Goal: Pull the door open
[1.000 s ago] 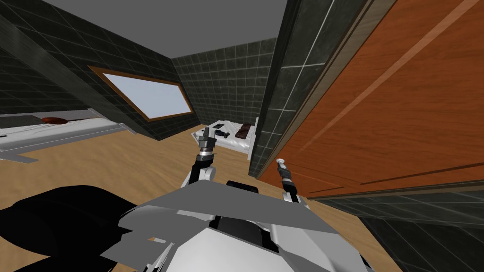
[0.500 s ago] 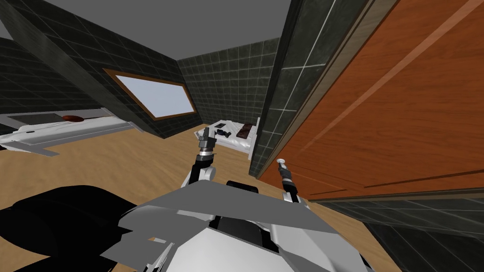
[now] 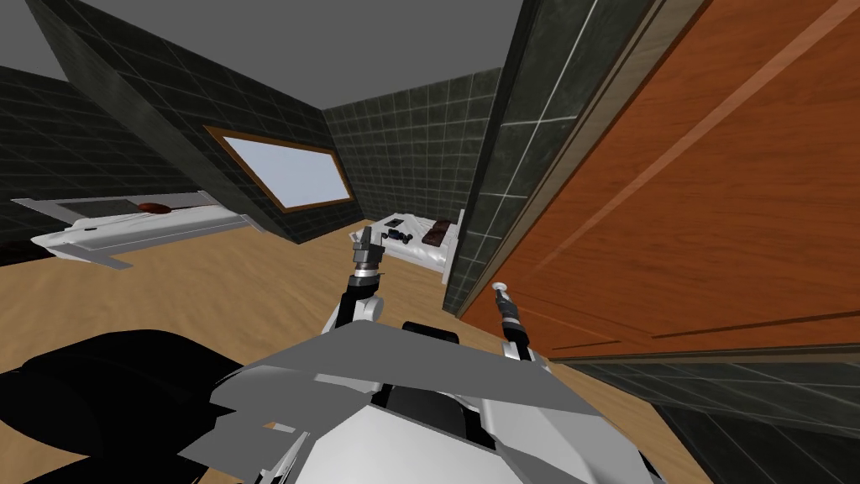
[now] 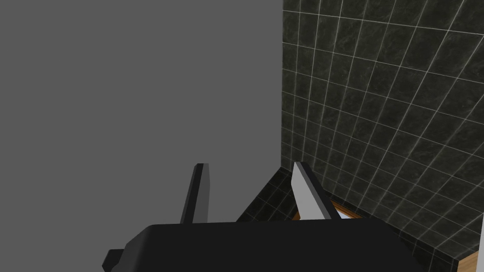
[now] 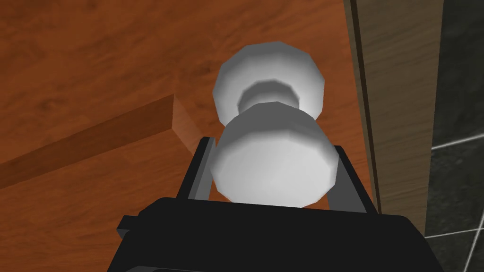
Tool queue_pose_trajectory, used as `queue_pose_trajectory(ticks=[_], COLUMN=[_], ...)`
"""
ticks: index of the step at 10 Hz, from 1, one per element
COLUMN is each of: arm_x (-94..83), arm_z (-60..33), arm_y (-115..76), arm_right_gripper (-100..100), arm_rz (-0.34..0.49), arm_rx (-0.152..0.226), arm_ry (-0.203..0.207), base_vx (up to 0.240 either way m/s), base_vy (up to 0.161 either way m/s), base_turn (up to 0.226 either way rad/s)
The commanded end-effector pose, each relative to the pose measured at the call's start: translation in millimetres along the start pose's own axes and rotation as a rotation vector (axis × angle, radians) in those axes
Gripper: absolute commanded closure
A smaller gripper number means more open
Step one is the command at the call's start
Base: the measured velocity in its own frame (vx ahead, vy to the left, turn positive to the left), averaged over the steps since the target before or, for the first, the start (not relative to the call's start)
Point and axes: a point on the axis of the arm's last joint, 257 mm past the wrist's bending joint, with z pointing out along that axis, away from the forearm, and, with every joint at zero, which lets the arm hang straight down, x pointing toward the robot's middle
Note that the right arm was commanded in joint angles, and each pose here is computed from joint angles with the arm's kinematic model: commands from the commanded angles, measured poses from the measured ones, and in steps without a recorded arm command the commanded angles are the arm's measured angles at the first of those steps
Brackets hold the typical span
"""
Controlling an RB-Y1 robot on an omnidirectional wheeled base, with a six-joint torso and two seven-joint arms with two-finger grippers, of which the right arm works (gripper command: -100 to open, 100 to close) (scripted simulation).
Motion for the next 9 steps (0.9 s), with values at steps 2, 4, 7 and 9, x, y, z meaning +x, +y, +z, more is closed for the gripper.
queue_pose_trajectory(ticks=[2, 4, 7, 9], arm_x=[-0.5, -1.7, -4.3, -5.6], arm_z=[-1.1, -1.1, -1.2, -1.3], arm_y=[-2.6, -4.2, -7.6, -9.4], arm_right_gripper=[100, 100, 100, 100], arm_rz=[0.076, 0.121, 0.213, 0.260], arm_rx=[0.011, 0.017, 0.028, 0.034], arm_ry=[-0.005, -0.010, -0.022, -0.029], base_vx=[-0.040, -0.028, -0.040, -0.041], base_vy=[-0.022, -0.022, -0.023, -0.018], base_turn=[0.066, 0.053, 0.072, 0.058])
